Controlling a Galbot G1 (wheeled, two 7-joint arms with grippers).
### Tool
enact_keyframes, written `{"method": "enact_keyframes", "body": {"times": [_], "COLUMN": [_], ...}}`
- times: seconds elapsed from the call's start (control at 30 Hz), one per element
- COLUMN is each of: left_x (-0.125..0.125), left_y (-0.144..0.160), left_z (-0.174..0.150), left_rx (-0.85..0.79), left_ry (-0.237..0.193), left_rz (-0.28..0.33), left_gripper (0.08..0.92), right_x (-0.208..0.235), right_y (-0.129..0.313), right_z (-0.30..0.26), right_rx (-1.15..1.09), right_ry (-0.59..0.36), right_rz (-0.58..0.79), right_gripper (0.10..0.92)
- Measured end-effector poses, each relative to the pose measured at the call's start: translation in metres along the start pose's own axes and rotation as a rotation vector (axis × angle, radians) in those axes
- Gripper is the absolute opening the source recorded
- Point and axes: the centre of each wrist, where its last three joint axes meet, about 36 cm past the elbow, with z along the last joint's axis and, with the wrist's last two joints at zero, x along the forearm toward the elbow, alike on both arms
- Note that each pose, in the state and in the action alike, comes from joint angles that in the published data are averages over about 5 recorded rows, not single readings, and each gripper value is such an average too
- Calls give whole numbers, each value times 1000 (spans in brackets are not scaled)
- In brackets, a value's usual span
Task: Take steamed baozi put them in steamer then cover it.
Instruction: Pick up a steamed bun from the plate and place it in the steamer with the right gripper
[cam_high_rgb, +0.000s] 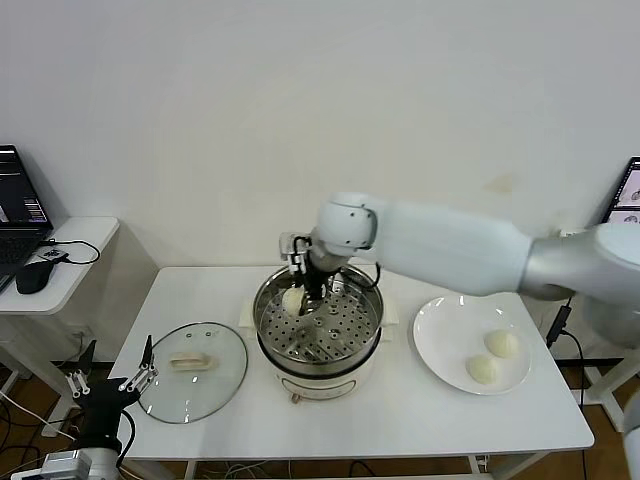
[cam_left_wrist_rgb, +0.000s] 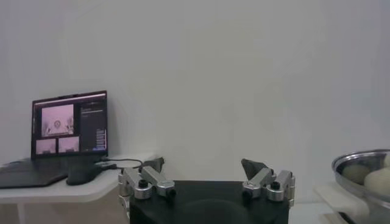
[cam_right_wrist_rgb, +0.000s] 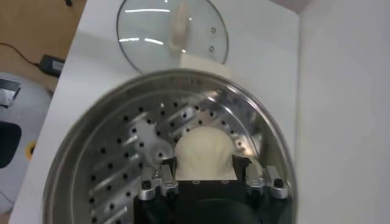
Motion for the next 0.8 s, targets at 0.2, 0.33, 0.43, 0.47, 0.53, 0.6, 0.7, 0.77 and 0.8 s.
{"method": "enact_keyframes", "body": {"times": [0.2, 0.33, 0.43, 0.47, 0.53, 0.6, 0.7, 0.77, 0.8], "left_x": [-1, -2, -3, -3, -3, -3, -3, -3, -3], "left_y": [1, 1, 1, 1, 0, 0, 0, 0, 0], "left_z": [0, 0, 1, 1, 1, 1, 1, 0, 0], "left_rx": [-2, -2, -2, -2, -1, 0, 0, 0, 1], "left_ry": [-3, -4, -5, -5, -5, -6, -7, -8, -8], "left_rz": [0, 0, 1, 2, 2, 3, 4, 4, 4], "left_gripper": [823, 823, 823, 823, 823, 823, 823, 823, 823], "right_x": [-24, -33, -37, -37, -37, -34, -27, -17, -11], "right_y": [1, 0, -2, -2, -3, -4, -6, -8, -8], "right_z": [-10, -11, -10, -9, -9, -9, -8, -6, -4], "right_rx": [-6, -12, -20, -23, -27, -28, -26, -19, -12], "right_ry": [18, 28, 30, 30, 26, 20, 10, 6, 5], "right_rz": [-14, -9, -4, -2, 1, 3, 5, 6, 7], "right_gripper": [585, 601, 658, 679, 727, 767, 810, 820, 821]}}
